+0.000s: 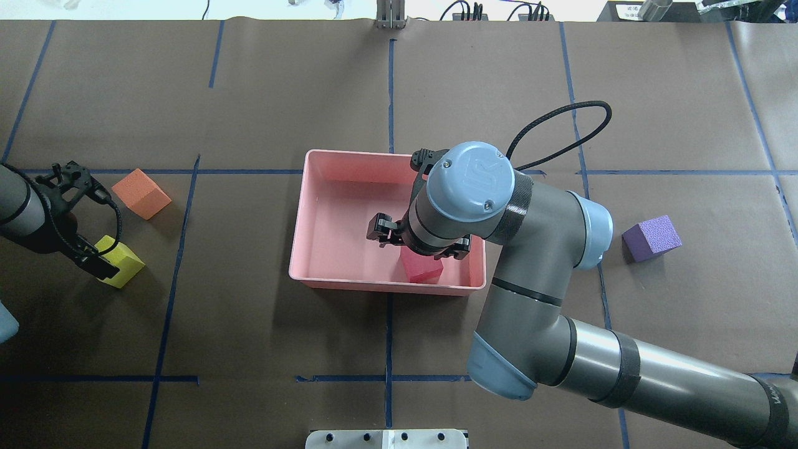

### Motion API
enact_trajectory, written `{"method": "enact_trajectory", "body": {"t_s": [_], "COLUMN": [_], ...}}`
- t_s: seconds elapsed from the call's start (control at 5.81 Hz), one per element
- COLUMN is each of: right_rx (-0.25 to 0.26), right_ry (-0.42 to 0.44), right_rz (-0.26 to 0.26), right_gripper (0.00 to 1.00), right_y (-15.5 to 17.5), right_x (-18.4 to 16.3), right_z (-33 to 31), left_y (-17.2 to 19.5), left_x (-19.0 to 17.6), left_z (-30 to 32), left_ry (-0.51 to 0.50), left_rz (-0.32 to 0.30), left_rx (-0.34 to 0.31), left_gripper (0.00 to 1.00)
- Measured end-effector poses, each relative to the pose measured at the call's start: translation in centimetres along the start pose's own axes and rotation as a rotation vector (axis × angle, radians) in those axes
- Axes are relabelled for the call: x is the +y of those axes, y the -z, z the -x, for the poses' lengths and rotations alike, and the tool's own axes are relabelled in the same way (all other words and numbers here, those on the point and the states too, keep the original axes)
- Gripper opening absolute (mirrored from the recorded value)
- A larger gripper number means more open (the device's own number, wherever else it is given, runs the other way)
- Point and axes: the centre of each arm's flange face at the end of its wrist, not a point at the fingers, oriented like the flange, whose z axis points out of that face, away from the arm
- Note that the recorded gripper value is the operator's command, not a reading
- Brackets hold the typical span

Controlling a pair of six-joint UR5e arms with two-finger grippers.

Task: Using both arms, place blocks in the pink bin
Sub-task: 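Release red cube, withdraw right gripper while left grasps yellow cube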

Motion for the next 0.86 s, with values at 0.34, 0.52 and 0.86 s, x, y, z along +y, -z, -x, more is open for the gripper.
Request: {"method": "enact_trajectory", "body": {"t_s": [0.34, 0.52, 0.86], "right_rx": [-0.029, -0.035, 0.015], "right_ry": [-0.013, -0.028, 0.025], "right_rz": [-0.027, -0.038, -0.034], "right_gripper": [1.0, 1.0, 1.0], "right_y": [3.2, 5.7, 9.5], "right_x": [-1.6, -2.9, -6.5], "right_z": [-2.7, -6.9, -18.0], "left_y": [-1.7, -2.0, -0.7], "left_x": [-0.5, -0.9, -2.6], "left_z": [-0.2, -0.2, -1.7], "left_ry": [-0.004, -0.004, 0.058], "left_rz": [0.025, 0.027, -0.005], "left_rx": [0.004, 0.005, 0.024], "left_gripper": [0.43, 0.17, 0.08]}}
